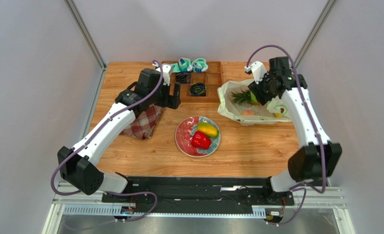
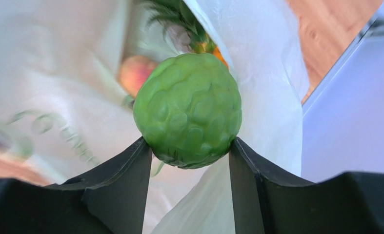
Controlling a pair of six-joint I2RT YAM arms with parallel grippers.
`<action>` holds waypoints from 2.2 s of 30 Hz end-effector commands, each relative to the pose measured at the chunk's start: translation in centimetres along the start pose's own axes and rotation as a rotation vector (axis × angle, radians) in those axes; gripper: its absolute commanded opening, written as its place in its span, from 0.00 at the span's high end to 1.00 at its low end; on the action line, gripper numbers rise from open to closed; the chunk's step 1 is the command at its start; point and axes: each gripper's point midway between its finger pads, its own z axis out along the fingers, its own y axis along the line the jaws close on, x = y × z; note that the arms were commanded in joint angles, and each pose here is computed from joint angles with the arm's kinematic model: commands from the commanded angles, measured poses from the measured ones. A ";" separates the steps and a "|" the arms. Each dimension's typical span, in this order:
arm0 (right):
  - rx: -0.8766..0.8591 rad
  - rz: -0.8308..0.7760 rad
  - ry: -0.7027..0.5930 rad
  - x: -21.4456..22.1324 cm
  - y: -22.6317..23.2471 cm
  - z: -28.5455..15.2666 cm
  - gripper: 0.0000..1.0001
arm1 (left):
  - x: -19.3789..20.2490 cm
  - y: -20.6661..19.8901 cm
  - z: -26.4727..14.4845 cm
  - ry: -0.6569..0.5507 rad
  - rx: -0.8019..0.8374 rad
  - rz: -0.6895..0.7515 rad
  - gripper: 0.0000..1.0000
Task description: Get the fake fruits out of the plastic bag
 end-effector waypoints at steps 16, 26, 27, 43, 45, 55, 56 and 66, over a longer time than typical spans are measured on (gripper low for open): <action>-0.587 -0.564 -0.208 -3.7 24.9 -6.7 0.59 | -2.7 0.4 -1.6 -0.087 -0.011 0.011 0.06; -0.526 -0.509 0.064 0.8 25.5 1.6 0.61 | -2.9 1.4 -3.6 -0.137 -0.057 0.059 0.05; -0.523 -0.509 0.070 0.8 25.5 2.0 0.60 | -2.9 1.5 -3.6 -0.135 -0.055 0.060 0.05; -0.545 -0.466 0.047 -0.5 24.3 -1.1 0.02 | -2.0 0.9 -2.1 -0.093 -0.018 0.030 0.05; -0.532 -0.422 -0.082 -3.1 22.9 -4.0 0.03 | -1.9 0.9 -2.0 -0.088 -0.015 0.026 0.06; -0.356 -0.417 -0.117 -3.7 12.8 -3.7 0.31 | -1.7 0.7 -1.2 -0.067 0.002 0.002 0.06; -0.342 -0.422 -0.099 -3.5 12.1 -3.0 0.34 | -1.7 0.7 -1.1 -0.065 0.002 0.002 0.06; -0.075 -0.583 -0.033 -6.2 3.4 7.2 0.36 | -1.1 1.4 -0.4 -0.041 -0.023 0.023 0.06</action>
